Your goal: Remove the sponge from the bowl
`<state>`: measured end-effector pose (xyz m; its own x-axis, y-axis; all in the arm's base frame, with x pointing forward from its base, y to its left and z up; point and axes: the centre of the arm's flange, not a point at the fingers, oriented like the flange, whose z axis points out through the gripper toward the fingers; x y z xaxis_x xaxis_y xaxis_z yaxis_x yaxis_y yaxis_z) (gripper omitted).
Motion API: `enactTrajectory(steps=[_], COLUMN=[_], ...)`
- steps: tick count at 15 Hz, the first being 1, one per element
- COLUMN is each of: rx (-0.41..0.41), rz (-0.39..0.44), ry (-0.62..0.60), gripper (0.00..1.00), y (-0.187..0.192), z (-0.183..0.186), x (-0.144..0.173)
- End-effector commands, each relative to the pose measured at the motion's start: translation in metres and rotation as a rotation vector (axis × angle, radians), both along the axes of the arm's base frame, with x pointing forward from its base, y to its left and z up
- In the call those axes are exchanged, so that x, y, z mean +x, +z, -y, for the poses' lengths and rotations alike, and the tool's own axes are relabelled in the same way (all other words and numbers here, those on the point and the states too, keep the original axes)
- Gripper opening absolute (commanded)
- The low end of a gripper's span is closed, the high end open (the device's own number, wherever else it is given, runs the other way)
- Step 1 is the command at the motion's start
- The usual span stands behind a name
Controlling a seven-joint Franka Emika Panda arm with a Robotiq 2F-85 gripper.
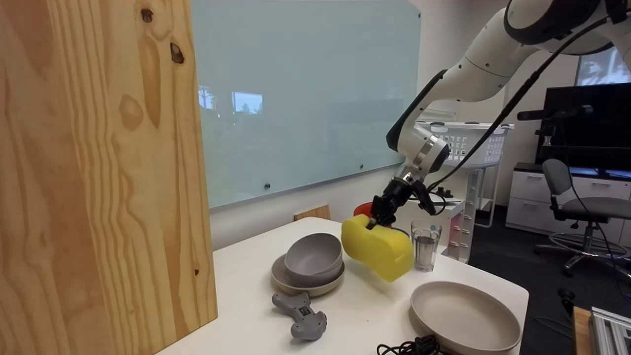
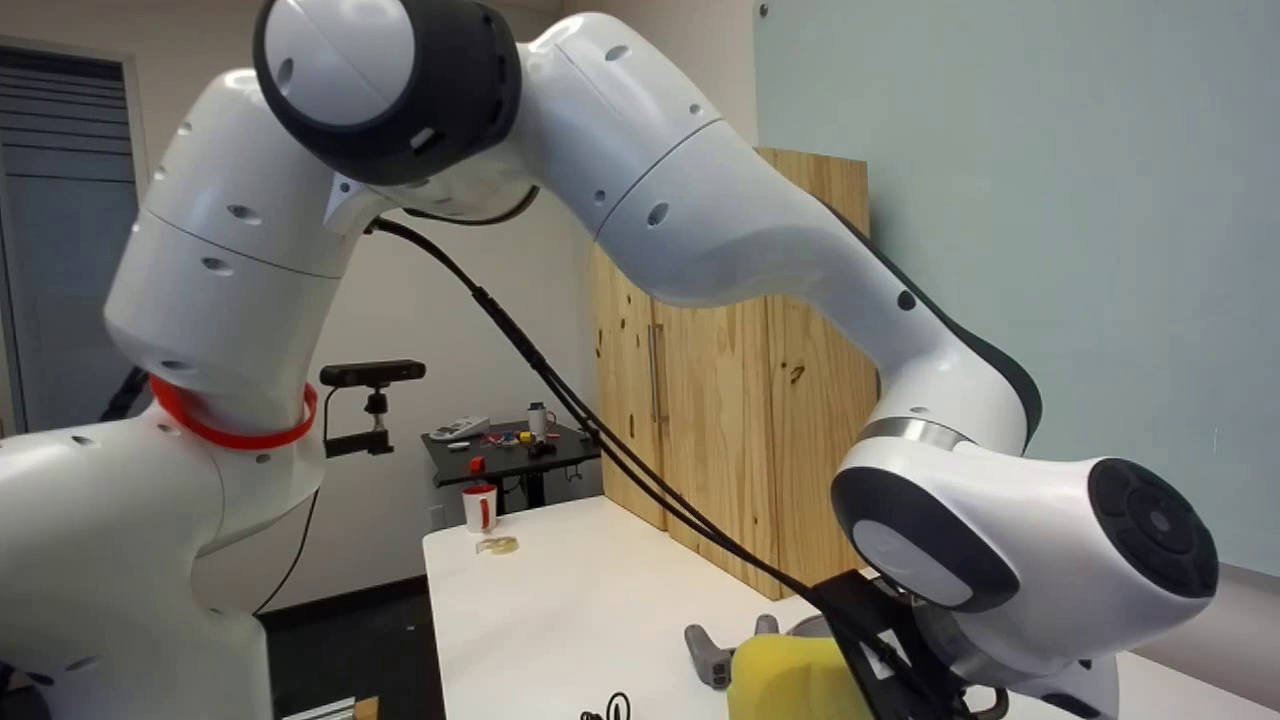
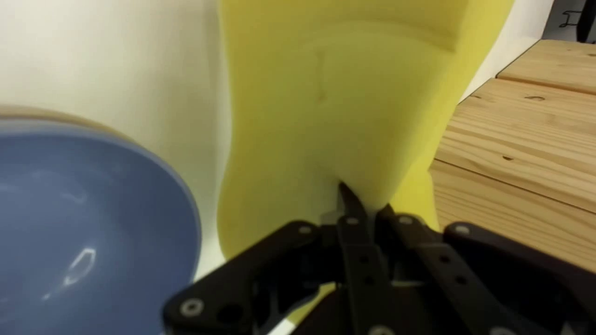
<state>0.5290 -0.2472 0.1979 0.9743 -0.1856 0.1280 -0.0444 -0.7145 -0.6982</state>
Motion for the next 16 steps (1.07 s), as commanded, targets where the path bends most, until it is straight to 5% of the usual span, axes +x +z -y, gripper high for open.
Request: enactTrajectory(steps=[1, 7, 8, 10, 16], rx=[0.000, -0.047, -0.051, -0.055, -0.062], rz=[-0.007, -0.012, -0.009, -0.002, 0.042], ry=[0.001, 0.048, 0.055, 0.067, 0.131], gripper=[0.02, 0.07, 0.32, 0.39, 0.84], y=[-0.011, -0.013, -0.014, -0.012, -0.004], z=[0.008, 0.018, 0.017, 0.015, 0.005], x=[-0.026, -0.033, -0.032, -0.031, -0.025])
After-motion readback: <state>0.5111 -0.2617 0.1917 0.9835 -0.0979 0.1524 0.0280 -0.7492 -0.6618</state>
